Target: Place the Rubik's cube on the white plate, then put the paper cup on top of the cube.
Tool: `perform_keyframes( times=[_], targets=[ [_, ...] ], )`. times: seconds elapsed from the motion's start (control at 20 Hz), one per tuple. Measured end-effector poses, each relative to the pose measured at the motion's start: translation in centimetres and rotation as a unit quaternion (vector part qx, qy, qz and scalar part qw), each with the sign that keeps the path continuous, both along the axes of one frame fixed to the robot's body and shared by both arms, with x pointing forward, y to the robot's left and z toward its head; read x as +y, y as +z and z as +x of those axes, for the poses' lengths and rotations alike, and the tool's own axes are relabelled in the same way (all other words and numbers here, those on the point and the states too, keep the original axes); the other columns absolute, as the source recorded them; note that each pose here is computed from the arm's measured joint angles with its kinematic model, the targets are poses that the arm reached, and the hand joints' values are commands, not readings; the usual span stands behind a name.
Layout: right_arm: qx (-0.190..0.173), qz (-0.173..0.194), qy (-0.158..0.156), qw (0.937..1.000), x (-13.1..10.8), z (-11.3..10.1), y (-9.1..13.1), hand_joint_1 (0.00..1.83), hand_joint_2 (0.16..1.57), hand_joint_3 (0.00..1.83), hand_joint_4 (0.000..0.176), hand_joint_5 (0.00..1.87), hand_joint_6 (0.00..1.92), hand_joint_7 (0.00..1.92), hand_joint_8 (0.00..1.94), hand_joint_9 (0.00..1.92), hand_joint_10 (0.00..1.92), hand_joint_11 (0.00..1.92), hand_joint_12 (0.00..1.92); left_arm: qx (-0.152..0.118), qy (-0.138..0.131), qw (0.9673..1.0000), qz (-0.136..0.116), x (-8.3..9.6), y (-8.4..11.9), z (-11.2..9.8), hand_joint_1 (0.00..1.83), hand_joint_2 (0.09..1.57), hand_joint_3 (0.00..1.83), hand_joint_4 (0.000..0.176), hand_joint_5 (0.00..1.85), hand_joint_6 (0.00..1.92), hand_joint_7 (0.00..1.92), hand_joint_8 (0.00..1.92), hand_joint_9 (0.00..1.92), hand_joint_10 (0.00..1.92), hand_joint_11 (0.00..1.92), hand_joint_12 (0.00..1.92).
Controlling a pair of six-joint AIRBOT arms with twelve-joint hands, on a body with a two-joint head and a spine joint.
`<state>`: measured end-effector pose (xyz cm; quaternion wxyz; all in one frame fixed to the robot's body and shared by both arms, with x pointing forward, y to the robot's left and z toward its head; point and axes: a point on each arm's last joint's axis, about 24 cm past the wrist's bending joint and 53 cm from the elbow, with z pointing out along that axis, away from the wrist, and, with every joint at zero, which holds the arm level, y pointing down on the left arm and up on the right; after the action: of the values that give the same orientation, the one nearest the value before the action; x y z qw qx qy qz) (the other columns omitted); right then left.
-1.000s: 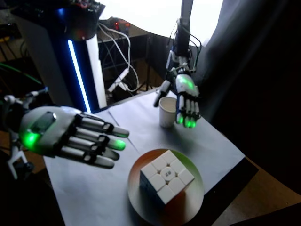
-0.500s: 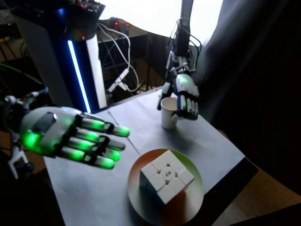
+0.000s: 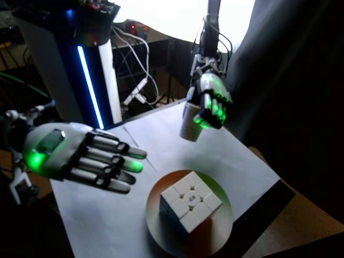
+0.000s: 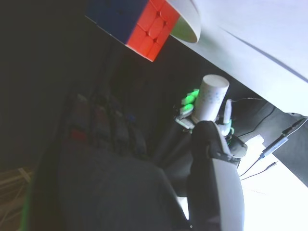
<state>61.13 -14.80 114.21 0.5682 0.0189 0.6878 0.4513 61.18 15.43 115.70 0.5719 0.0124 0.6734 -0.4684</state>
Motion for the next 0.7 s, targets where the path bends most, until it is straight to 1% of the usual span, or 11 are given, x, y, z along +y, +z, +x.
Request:
perform_keyframes(
  times=[0.1,0.15,0.2,0.25,0.3,0.35,0.4,0.45,0.55,0.6,0.7],
  targets=[
    [0.002,0.000,-0.001,1.0000,0.0,0.0,-0.1,0.45,1.20,0.00,0.026,0.02,0.00,0.08,0.00,0.00,0.45,0.00,0.90,-0.008,-0.008,0.9999,0.003,-0.4,0.5,-0.1,1.41,1.39,0.00,0.097,0.05,1.91,0.35,1.86,0.44,1.92,0.37,1.92],
    [0.003,0.000,-0.002,1.0000,-0.1,0.0,-0.2,0.43,1.20,0.00,0.026,0.02,0.00,0.09,0.00,0.00,0.46,0.00,0.96,-0.011,-0.009,0.9999,0.002,-0.5,0.8,0.0,1.42,1.39,0.00,0.056,0.08,1.85,0.35,1.84,0.46,1.92,0.48,1.92],
    [0.003,0.000,-0.002,1.0000,-0.1,0.0,-0.2,0.44,1.20,0.00,0.019,0.03,0.00,0.10,0.00,0.00,0.50,0.00,0.96,-0.020,-0.013,0.9997,0.001,-0.9,1.5,0.2,1.42,1.39,0.00,0.053,0.04,1.81,0.34,1.82,0.50,1.92,0.69,1.92],
    [0.003,-0.001,-0.002,1.0000,-0.1,0.0,-0.2,0.46,1.21,0.00,0.025,0.02,0.00,0.09,0.00,0.00,0.47,0.00,0.88,-0.028,-0.017,0.9995,0.005,-1.0,2.0,0.4,1.42,1.39,0.00,0.074,0.01,1.87,0.34,1.83,0.49,1.92,0.62,1.92],
    [0.003,-0.001,-0.001,1.0000,-0.1,0.0,-0.2,0.47,1.20,0.00,0.022,0.02,0.00,0.08,0.00,0.00,0.45,0.00,0.82,-0.039,-0.016,0.9991,0.004,-1.1,2.8,0.9,1.36,1.26,0.00,0.128,0.00,1.92,0.00,1.92,0.10,1.92,0.29,1.92],
    [0.003,0.000,-0.002,1.0000,-0.1,0.0,-0.2,0.45,1.20,0.00,0.004,0.02,0.00,0.07,0.00,0.00,0.45,0.00,0.91,-0.048,-0.016,0.9987,0.008,-1.2,3.6,1.5,1.42,1.26,0.00,0.103,0.00,1.92,0.00,1.92,0.06,1.92,0.24,1.92],
    [0.003,0.000,-0.002,1.0000,-0.1,0.0,-0.2,0.44,1.21,0.00,0.000,0.02,0.00,0.08,0.00,0.00,0.47,0.00,1.00,-0.053,-0.017,0.9984,0.009,-1.3,4.2,1.9,1.38,1.26,0.00,0.111,0.00,1.92,0.00,1.92,0.08,1.92,0.24,1.92],
    [0.003,0.000,-0.002,1.0000,-0.1,0.0,-0.2,0.44,1.21,0.00,0.007,0.01,0.00,0.09,0.00,0.00,0.49,0.00,0.99,-0.063,-0.019,0.9977,0.014,-1.5,5.0,2.5,1.32,1.26,0.00,0.120,0.00,1.92,0.00,1.92,0.10,1.92,0.24,1.92],
    [0.003,0.000,-0.002,1.0000,-0.1,0.0,-0.2,0.51,1.20,0.00,0.039,0.02,0.00,0.09,0.00,0.00,0.44,0.00,0.67,-0.073,-0.019,0.9971,0.010,-1.8,6.3,3.8,1.21,1.28,0.00,0.172,0.00,1.91,0.00,1.92,0.10,1.92,0.25,1.92],
    [0.003,0.000,-0.002,1.0000,-0.1,0.0,-0.2,0.52,1.21,0.00,0.036,0.03,0.00,0.10,0.00,0.00,0.44,0.00,0.65,-0.073,-0.018,0.9972,0.004,-1.9,6.9,4.7,1.22,1.27,0.00,0.176,0.00,1.92,0.04,1.92,0.17,1.92,0.34,1.92],
    [0.004,-0.001,-0.002,1.0000,-0.2,0.0,-0.4,0.44,1.21,0.00,0.017,0.00,0.00,0.08,0.00,0.00,0.41,0.00,0.73,-0.080,-0.017,0.9965,0.014,-2.4,7.8,5.8,1.23,1.35,0.00,0.148,0.10,1.92,0.43,1.83,0.40,1.92,0.60,1.92]
  ],
)
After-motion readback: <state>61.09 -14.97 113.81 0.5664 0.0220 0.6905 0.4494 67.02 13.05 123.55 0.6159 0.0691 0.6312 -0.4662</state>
